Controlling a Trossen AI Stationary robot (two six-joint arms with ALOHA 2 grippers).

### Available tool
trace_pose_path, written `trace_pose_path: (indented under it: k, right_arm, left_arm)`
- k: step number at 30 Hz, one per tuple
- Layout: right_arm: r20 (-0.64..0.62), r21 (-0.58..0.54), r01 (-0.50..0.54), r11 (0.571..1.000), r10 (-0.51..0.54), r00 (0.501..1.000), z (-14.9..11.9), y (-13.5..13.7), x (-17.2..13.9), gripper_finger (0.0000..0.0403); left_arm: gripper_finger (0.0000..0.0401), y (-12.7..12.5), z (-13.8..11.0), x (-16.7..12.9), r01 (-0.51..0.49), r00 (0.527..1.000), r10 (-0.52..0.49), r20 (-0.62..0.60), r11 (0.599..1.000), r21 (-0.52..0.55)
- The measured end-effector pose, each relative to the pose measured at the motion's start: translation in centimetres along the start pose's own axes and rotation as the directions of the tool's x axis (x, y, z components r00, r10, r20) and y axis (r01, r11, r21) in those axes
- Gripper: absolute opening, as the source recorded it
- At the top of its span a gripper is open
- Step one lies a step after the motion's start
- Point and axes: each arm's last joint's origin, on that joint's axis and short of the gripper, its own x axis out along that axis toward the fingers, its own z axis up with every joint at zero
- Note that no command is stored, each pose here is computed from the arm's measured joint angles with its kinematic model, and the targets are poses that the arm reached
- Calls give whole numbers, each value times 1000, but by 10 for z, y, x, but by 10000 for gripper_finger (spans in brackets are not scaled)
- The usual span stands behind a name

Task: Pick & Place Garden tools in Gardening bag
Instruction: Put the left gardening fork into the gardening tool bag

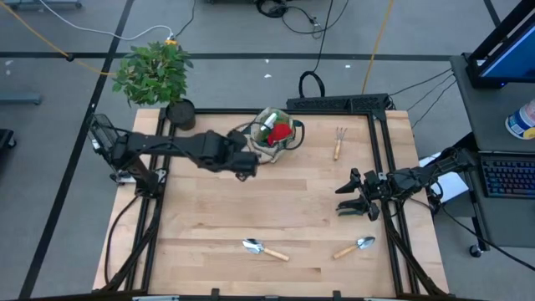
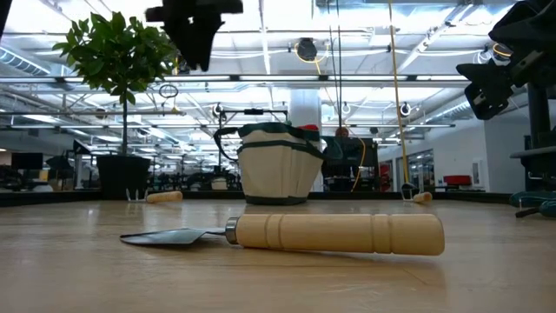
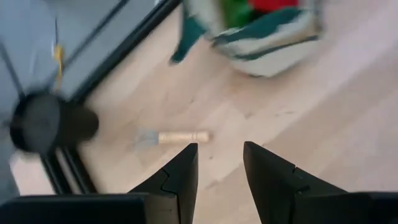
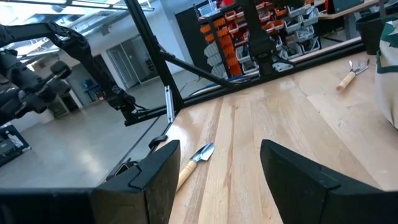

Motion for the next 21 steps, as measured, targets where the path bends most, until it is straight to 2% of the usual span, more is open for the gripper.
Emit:
trace_pose_path:
  k: [5, 10, 13, 18, 21]
  right_arm:
    - [-1, 0, 0, 1000, 0, 1000, 0, 0, 0, 215]
    - [-1, -4, 0, 1000, 0, 1000, 0, 0, 0, 215]
    - [-1, -4, 0, 1000, 0, 1000, 0, 0, 0, 215]
    - [-1, -4, 0, 1000, 0, 1000, 0, 0, 0, 215]
    - [-1, -4, 0, 1000, 0, 1000, 0, 0, 0, 215]
  left_arm:
    - [131, -12, -15, 1, 2, 1000, -3, 4, 965, 261]
    - [131, -19, -38, 27, -53, 995, 88, -57, 893, 447]
    - [131, -22, -54, 52, -45, 983, 130, -128, 851, 524]
    - [131, -15, -74, 85, -38, 947, 220, -236, 802, 596]
    - [131, -13, -76, 94, -7, 952, 193, -238, 791, 611]
